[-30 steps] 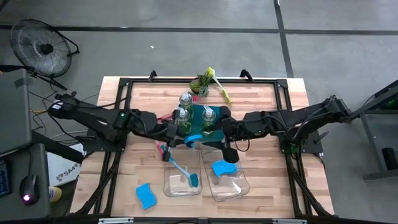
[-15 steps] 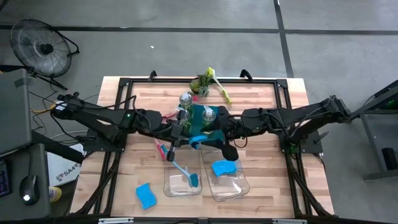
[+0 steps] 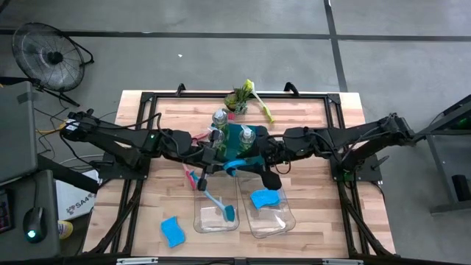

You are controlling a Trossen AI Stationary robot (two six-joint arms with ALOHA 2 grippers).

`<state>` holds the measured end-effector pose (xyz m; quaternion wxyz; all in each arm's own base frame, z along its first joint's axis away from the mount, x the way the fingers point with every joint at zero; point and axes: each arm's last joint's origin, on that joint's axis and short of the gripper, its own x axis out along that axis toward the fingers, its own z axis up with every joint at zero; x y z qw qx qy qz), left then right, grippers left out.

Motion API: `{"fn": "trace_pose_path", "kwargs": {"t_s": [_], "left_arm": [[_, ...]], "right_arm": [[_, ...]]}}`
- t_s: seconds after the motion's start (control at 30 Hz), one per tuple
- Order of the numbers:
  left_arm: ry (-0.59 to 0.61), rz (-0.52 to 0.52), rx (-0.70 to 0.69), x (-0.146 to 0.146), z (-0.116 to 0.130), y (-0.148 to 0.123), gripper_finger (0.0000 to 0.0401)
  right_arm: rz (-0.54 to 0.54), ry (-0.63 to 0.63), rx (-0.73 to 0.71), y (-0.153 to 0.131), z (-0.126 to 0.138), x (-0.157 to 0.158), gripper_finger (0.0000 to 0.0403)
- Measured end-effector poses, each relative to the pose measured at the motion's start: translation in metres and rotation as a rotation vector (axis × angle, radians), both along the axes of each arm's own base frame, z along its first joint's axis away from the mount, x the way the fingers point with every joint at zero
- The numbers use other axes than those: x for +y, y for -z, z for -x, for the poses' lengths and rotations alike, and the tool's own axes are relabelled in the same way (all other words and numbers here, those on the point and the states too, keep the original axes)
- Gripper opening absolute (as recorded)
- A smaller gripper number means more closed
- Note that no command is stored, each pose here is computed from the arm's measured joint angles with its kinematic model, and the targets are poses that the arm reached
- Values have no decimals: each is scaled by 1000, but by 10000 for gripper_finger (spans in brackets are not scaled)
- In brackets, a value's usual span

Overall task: Pick & Place Kitchen Sink Supplies
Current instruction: Put the blue sponge into the right transparent bin

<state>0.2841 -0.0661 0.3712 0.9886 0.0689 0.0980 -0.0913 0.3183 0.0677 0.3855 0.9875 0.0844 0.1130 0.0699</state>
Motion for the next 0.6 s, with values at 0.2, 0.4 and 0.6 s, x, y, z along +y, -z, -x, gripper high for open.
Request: {"fn": "trace_pose_path", "kwargs": {"t_s": [0.2, 0.4, 0.6], "left_arm": [[-1, 0, 0, 0, 0, 0, 33], [-1, 0, 2, 0, 0, 0, 33], [1, 0, 1, 0, 0, 0, 33]], "right_arm": [[-3, 4, 1, 0, -1, -4, 119], [-11, -23, 3, 0, -1, -5, 68], [-22, -63, -7, -1, -1, -4, 10]]}}
